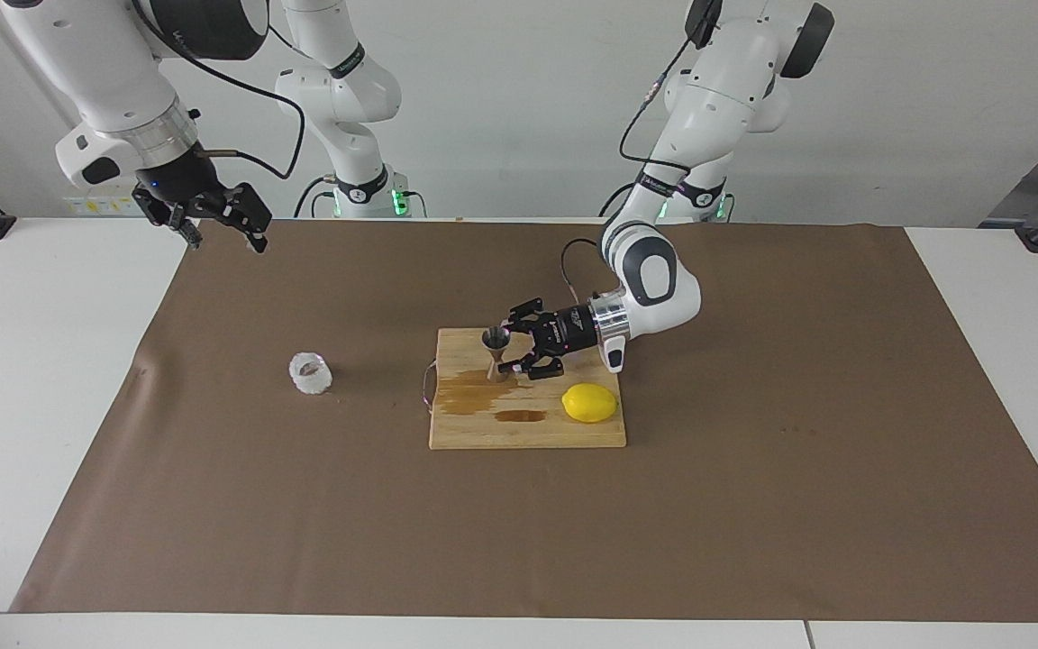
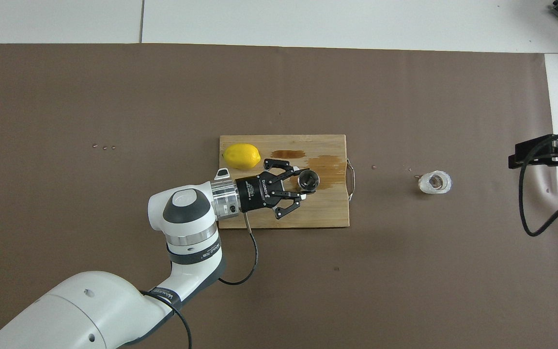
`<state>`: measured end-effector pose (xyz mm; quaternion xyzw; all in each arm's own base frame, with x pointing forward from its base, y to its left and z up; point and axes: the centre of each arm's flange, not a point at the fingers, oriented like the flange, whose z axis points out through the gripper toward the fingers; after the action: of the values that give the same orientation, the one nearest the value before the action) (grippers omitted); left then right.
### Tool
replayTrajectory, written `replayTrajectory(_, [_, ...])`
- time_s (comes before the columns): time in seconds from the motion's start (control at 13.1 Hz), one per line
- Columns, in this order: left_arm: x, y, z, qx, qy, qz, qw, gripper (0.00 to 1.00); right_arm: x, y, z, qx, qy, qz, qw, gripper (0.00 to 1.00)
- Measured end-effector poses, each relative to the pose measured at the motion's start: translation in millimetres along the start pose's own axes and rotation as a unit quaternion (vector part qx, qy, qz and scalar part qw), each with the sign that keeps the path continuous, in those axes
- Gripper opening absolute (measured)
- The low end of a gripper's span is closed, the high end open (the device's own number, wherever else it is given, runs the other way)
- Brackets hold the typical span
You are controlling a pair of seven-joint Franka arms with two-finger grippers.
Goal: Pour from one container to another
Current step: 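Lower the metal cup onto the board and open the left gripper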
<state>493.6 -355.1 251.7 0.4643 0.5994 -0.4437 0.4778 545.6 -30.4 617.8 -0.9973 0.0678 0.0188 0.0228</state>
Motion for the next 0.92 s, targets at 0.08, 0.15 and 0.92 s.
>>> replayTrajectory(0.08, [-1, 1, 0, 0.000, 0.000, 0.002, 1.000, 0.79, 0, 0, 0, 0.000, 0.000, 0.000, 1.000, 1.00])
replayTrajectory(0.15, [-1, 2, -1, 0.001, 0.000, 0.005, 1.000, 0.86, 0, 0, 0, 0.000, 0.000, 0.000, 1.000, 1.00])
replayTrajectory(0.92, [-29, 7, -4, 0.050, -0.035, 0.041, 0.997, 0.89, -3, 4, 1, 0.000, -0.010, 0.000, 1.000, 1.00])
